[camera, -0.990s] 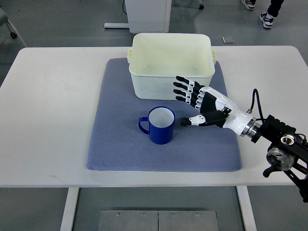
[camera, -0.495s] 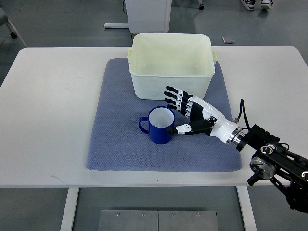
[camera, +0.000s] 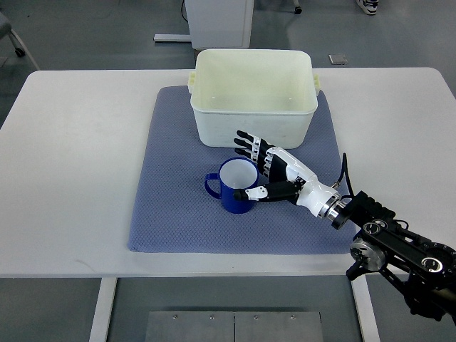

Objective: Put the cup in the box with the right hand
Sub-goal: 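Lower the open right hand beside the blue mug, fingers around its body, then close the right hand fingers around the blue mug, then lift the blue mug with the right hand up over the cream tub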

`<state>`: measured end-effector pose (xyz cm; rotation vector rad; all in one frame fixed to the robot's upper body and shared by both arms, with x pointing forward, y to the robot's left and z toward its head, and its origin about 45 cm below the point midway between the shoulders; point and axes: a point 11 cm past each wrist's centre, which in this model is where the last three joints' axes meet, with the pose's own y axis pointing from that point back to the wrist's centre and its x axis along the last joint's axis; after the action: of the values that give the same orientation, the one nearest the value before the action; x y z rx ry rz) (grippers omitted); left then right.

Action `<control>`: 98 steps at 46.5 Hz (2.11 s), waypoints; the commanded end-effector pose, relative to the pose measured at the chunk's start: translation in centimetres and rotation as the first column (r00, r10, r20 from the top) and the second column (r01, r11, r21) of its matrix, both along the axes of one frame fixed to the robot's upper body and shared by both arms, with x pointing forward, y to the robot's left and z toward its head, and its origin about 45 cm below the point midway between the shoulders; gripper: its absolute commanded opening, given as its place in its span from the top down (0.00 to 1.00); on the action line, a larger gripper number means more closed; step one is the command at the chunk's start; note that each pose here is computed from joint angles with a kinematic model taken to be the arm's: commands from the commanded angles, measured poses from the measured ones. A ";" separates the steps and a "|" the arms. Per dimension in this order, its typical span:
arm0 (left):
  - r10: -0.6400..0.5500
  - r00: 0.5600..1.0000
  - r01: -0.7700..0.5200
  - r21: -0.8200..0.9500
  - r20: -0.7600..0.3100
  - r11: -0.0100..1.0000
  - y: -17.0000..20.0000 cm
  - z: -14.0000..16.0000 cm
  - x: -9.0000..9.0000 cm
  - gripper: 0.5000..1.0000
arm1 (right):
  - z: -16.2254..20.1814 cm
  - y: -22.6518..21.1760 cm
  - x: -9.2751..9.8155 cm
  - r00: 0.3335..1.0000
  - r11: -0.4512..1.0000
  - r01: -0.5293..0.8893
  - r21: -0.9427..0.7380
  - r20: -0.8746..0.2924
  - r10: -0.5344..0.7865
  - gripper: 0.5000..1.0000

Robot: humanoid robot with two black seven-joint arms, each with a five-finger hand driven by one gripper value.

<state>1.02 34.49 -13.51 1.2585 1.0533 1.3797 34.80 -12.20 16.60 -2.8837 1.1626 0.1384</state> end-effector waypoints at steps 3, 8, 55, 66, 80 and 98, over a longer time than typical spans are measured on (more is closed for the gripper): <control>0.000 1.000 0.000 0.000 0.000 1.000 0.0 0.0 0.0 0.00 | -0.4 0.7 0.0 1.000 1.000 0.011 0.007 -0.006 -0.011 0.01; 0.000 1.000 0.000 0.000 0.000 1.000 0.0 0.0 0.0 0.00 | -0.5 1.1 0.0 1.000 1.000 0.016 0.012 0.002 -0.016 0.01; 0.000 1.000 0.000 0.000 -0.001 1.000 0.0 0.0 0.0 0.00 | -3.8 1.3 -0.9 0.997 0.998 0.064 -0.019 0.042 -0.064 0.70; 0.000 1.000 0.000 0.000 -0.001 1.000 0.0 0.0 0.0 0.00 | -3.7 1.5 -0.8 0.996 0.997 0.058 -0.046 0.066 -0.055 1.00; 0.000 1.000 0.000 0.000 0.000 1.000 0.0 0.0 0.0 0.00 | -2.1 -1.1 0.4 0.988 0.994 0.096 -0.061 0.129 -0.087 1.00; 0.000 1.000 0.000 0.000 0.000 1.000 0.0 0.0 0.0 0.00 | 2.3 -5.8 0.7 0.967 0.989 0.110 -0.095 0.239 -0.084 1.00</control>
<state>1.02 34.49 -13.51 1.2586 1.0530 1.3791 35.30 -16.65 18.32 -2.8197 1.2812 -0.2331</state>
